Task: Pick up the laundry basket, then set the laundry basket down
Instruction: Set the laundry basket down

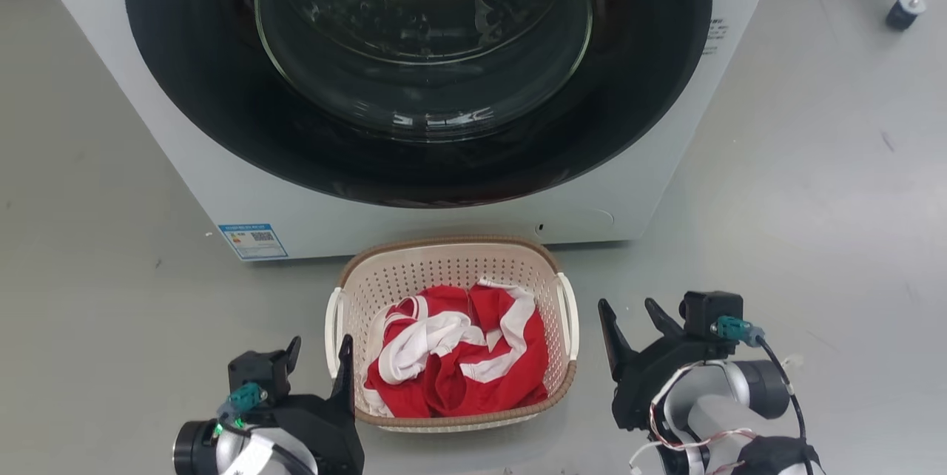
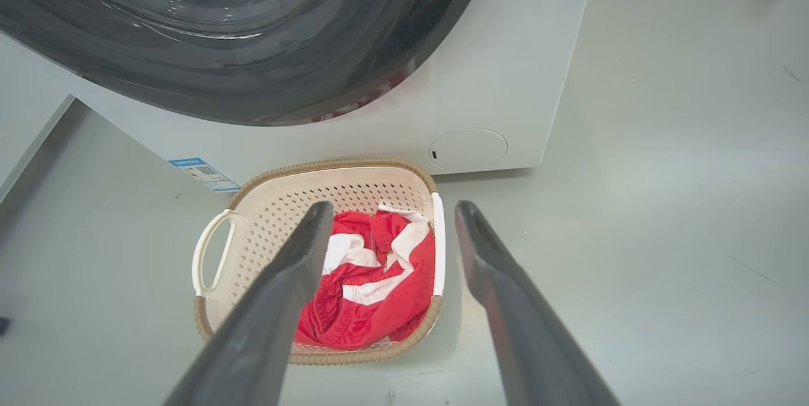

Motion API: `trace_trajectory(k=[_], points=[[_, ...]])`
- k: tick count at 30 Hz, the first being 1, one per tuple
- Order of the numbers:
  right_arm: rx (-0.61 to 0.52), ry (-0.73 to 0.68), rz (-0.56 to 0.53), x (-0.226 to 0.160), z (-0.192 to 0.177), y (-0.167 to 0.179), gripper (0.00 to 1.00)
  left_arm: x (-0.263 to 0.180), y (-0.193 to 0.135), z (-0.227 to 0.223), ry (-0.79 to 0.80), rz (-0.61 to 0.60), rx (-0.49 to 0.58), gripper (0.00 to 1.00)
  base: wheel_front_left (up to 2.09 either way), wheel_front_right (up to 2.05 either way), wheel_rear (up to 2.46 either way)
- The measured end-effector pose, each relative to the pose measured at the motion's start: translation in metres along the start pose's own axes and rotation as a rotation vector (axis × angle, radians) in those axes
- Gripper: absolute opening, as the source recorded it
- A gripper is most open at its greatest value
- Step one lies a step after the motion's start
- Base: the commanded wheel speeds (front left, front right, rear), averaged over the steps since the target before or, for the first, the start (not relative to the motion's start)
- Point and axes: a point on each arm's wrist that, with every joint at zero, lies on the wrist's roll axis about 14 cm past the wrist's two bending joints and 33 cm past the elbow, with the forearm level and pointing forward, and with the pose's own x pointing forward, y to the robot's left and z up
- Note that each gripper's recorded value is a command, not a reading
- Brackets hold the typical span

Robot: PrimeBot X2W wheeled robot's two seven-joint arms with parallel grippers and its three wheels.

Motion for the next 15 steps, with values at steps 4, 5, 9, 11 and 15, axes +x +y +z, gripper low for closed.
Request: trace_trajectory(k=[4,5,9,11,15], points=[[0.008,-0.017,-0.001,-0.017,-0.003,0.000,1.00,-0.017,-0.004,0.002,-0.029,-0.016,0.020,1.00,0.00,0.00,0.00],[0.011,-0.022,0.002,-0.021,-0.004,0.001,1.00,-0.022,-0.004,0.002,-0.036,-0.016,0.020,1.00,0.00,0.00,0.00],[0.021,-0.052,0.009,-0.036,-0.004,0.007,1.00,-0.038,-0.003,0.002,-0.062,-0.013,0.021,1.00,0.00,0.00,0.00],[0.032,-0.069,0.011,-0.043,-0.003,0.008,1.00,-0.046,-0.006,0.004,-0.082,-0.024,0.031,1.00,0.00,0.00,0.00],[0.044,-0.097,0.014,-0.058,-0.005,0.011,1.00,-0.059,-0.011,0.012,-0.128,-0.036,0.030,1.00,0.00,0.00,0.00]])
